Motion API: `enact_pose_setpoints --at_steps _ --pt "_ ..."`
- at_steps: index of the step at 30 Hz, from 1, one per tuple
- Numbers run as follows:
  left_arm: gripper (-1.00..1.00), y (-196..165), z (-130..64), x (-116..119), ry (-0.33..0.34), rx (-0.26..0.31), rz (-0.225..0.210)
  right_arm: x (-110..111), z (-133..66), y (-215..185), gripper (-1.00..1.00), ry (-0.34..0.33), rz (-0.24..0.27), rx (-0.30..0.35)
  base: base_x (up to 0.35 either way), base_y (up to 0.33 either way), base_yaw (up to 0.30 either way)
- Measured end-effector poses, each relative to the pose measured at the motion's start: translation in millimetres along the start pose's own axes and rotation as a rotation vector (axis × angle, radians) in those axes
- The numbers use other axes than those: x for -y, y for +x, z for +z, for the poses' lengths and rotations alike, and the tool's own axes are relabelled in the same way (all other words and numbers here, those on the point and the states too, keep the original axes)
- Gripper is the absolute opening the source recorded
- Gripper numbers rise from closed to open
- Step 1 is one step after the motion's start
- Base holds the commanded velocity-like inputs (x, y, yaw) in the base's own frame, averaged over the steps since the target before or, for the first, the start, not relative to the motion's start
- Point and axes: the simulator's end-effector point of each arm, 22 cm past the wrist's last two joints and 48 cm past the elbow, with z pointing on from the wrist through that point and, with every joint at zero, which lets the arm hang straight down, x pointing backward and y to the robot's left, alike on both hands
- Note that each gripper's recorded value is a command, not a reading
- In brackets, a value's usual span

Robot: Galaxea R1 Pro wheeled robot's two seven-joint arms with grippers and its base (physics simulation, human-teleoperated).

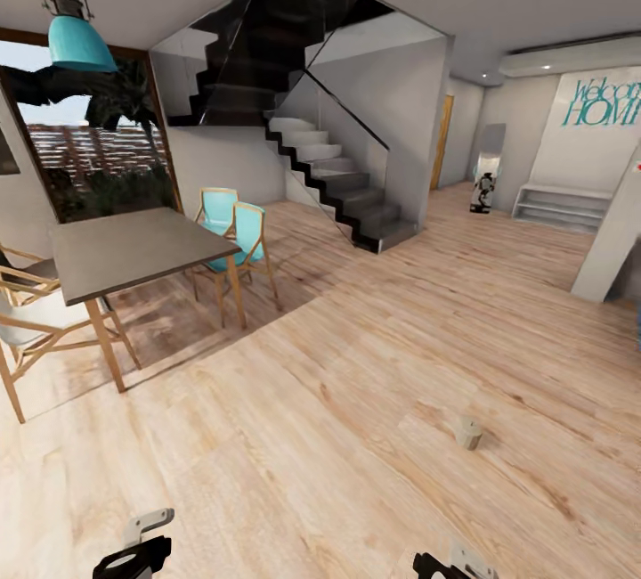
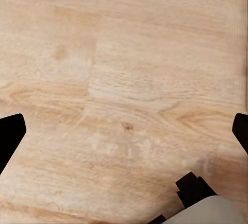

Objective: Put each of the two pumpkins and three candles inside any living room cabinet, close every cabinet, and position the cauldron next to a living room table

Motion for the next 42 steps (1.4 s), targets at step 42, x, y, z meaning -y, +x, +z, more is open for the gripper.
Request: enact_pose_setpoints --at_steps 42 --pt "1.00 8.9 3.3 -0.4 -0.004 -0.018 0.008 35.1 9.8 37.0 1.00 0.078 -0.036 -0.072 0.291 -0.024 -0.150"
